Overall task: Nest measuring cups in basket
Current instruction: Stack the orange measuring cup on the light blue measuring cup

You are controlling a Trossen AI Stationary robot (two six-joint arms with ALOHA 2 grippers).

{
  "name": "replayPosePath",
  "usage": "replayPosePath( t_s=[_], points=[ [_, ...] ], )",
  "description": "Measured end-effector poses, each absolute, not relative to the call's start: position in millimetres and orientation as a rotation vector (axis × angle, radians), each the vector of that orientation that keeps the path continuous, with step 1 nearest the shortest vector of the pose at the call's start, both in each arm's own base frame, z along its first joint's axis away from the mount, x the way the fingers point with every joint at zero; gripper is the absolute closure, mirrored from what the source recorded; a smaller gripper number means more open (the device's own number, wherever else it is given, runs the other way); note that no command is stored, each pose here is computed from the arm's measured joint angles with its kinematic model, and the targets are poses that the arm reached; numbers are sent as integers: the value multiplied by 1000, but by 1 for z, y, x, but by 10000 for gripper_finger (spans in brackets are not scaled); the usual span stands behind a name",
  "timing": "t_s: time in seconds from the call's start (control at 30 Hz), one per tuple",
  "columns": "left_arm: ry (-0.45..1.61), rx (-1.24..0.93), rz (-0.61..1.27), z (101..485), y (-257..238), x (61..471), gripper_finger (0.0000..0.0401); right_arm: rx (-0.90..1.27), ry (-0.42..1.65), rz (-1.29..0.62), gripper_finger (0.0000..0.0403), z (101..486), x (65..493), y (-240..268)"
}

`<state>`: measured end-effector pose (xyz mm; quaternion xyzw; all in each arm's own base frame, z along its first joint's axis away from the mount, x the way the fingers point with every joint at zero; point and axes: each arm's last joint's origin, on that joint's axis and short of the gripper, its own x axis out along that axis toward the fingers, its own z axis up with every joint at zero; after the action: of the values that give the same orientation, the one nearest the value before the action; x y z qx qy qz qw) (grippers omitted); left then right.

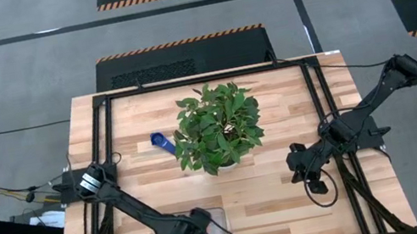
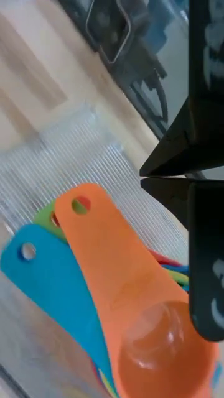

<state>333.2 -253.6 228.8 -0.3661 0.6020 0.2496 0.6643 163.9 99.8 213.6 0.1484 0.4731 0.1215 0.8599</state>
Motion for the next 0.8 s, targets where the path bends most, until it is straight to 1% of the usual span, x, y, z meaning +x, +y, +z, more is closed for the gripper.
replayPosePath(
  t_s=[0.2,0.4,0.57,0.7,0.8],
  points=[
    [1345,-793,513,213,-265,350,401,310,996,253,390,213,164,100],
    [1419,-635,519,202,-274,368,401,309,996,252,390,213,164,100],
    [1493,-524,597,197,-277,373,401,309,995,252,390,213,164,100],
    [1566,-500,515,191,-282,376,401,310,996,251,390,213,164,100],
    [1559,-488,538,189,-281,375,401,310,996,251,390,213,164,100]
  ],
)
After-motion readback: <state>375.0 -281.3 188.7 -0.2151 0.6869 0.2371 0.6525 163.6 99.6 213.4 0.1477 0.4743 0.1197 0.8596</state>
